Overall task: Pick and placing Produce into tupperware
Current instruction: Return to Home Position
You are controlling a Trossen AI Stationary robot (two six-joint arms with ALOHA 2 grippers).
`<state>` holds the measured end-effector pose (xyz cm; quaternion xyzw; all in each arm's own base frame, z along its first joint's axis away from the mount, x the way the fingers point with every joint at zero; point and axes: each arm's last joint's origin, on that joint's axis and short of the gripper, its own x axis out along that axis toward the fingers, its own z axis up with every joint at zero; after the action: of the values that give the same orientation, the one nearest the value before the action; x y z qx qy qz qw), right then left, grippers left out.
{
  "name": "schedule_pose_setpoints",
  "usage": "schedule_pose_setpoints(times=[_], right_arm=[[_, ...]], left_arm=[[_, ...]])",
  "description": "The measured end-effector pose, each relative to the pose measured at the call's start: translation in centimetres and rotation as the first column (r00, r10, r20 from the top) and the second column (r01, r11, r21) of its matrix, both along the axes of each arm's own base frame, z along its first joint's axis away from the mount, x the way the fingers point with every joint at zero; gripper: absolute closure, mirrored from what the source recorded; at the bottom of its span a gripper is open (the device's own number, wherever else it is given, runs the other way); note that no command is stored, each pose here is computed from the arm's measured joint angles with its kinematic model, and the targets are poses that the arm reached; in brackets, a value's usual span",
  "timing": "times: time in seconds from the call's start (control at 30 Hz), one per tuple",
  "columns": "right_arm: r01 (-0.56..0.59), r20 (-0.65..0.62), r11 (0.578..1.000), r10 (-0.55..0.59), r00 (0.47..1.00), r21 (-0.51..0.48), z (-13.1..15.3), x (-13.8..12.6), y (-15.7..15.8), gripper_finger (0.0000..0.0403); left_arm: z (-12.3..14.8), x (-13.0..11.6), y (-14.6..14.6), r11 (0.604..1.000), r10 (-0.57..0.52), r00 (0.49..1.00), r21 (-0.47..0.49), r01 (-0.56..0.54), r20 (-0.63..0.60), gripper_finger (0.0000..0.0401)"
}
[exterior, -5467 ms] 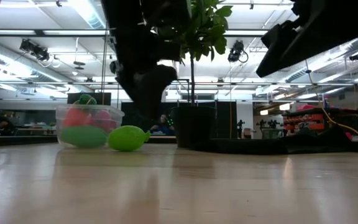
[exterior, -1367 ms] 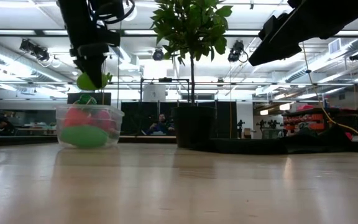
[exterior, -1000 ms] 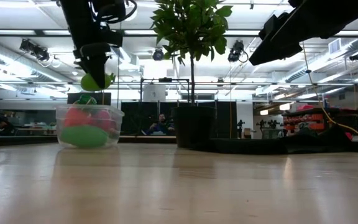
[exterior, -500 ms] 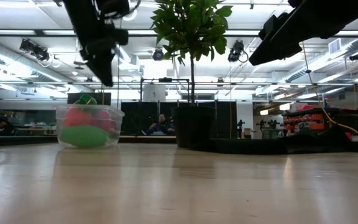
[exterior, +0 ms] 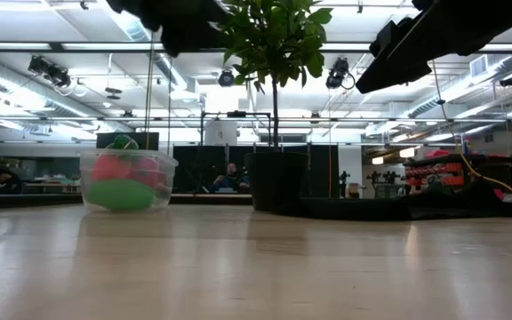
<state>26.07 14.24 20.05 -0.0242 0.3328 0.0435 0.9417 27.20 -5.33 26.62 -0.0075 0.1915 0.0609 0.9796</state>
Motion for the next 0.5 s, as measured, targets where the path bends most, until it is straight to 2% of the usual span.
schedule_pose_setpoints(times=[0.1, 0.3, 0.5], right_arm=[[-0.001, 0.0, 1.0, 0.001, 1.0, -0.001, 0.0, 0.0, 0.0, 0.0163], [-0.001, 0.0, 1.0, 0.001, 1.0, -0.002, 0.0, 0.0, 0.0, 0.0163], [0.014, 0.018, 1.0, -0.013, 1.0, -0.011, 0.1, 0.1, 0.0, 0.0163]], left_arm=[[-2.0, -0.5, -0.6, 0.997, -0.064, 0.985, -0.04, 0.071, 0.163, 0.0152], [-5.6, -3.0, -0.8, 0.992, -0.09, 0.934, -0.057, 0.116, 0.345, 0.0164], [-8.0, -4.0, -0.8, 0.99, -0.124, 0.914, -0.014, 0.14, 0.386, 0.018]])
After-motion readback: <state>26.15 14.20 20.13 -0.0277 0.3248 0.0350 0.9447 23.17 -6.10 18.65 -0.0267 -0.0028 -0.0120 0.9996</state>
